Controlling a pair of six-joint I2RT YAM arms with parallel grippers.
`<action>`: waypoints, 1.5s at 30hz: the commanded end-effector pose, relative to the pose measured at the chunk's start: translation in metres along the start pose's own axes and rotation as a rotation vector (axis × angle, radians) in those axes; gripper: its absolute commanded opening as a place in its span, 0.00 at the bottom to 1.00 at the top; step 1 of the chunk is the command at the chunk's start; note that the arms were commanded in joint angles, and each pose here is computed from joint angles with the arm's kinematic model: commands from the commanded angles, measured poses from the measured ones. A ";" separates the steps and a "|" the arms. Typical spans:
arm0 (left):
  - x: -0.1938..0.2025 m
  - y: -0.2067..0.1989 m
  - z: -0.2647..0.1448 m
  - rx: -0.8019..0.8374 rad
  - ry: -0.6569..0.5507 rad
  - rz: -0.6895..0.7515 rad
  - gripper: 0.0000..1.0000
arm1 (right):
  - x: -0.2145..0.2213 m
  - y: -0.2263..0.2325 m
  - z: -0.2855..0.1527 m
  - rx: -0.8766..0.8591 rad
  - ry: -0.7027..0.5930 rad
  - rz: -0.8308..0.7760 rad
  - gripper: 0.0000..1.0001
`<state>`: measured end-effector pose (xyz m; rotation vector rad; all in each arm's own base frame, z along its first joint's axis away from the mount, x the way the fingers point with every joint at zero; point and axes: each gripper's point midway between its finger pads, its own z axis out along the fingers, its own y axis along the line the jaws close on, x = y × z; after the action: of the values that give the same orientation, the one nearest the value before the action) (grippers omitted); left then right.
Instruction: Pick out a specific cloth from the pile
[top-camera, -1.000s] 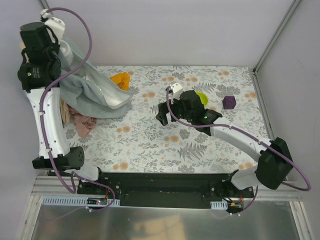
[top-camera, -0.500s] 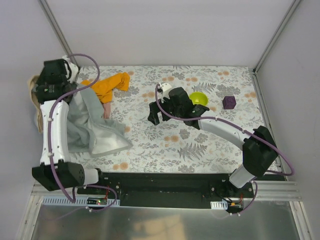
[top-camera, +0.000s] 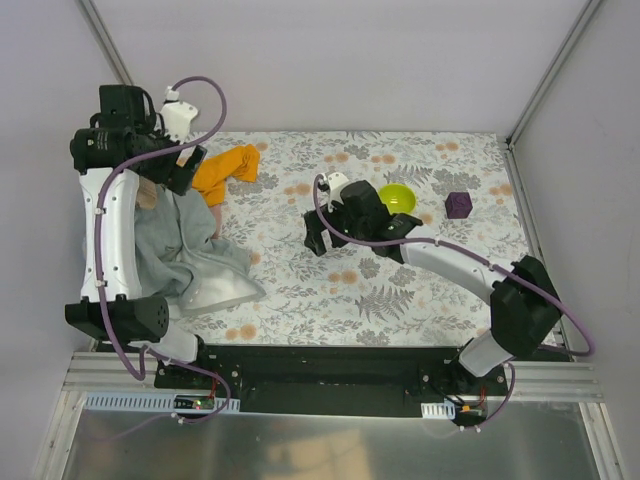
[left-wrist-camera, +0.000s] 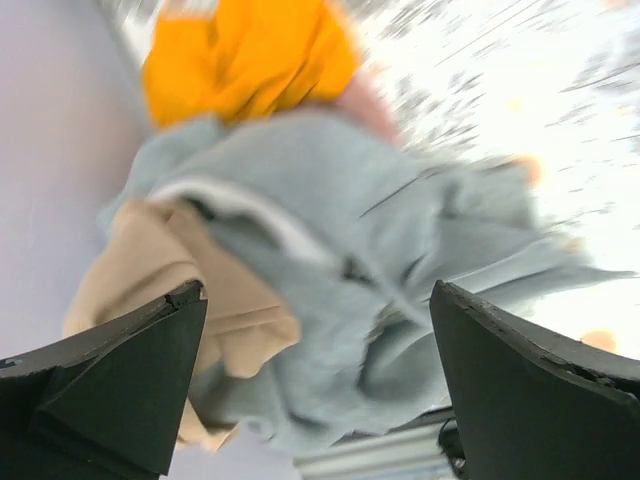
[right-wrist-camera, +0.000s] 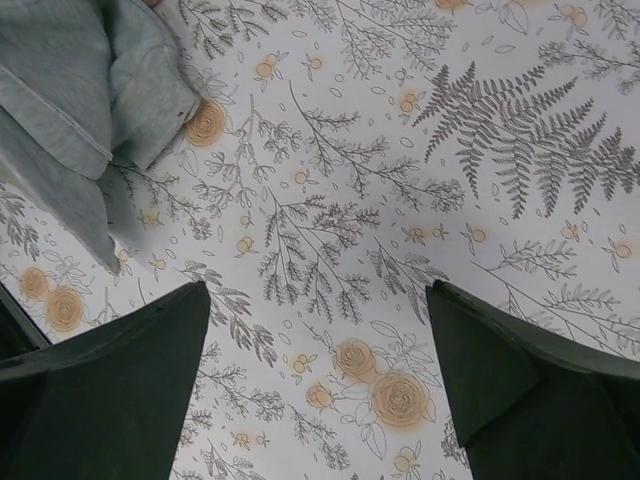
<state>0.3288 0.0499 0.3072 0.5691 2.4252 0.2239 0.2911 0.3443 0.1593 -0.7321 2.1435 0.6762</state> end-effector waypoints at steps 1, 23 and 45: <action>-0.043 -0.087 -0.036 0.415 -0.160 0.003 0.99 | -0.013 -0.013 -0.026 0.078 -0.055 -0.062 0.99; -0.122 -0.013 0.271 -0.167 0.073 -0.021 0.99 | 0.012 -0.100 -0.079 0.264 -0.078 0.085 0.99; -0.119 0.006 0.333 -0.147 -0.024 -0.165 0.00 | 0.009 -0.105 -0.082 0.287 -0.048 0.105 0.99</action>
<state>0.6103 0.0213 0.0457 0.3774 2.5231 0.4203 0.3104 0.2134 0.1493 -0.4789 2.2392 0.4157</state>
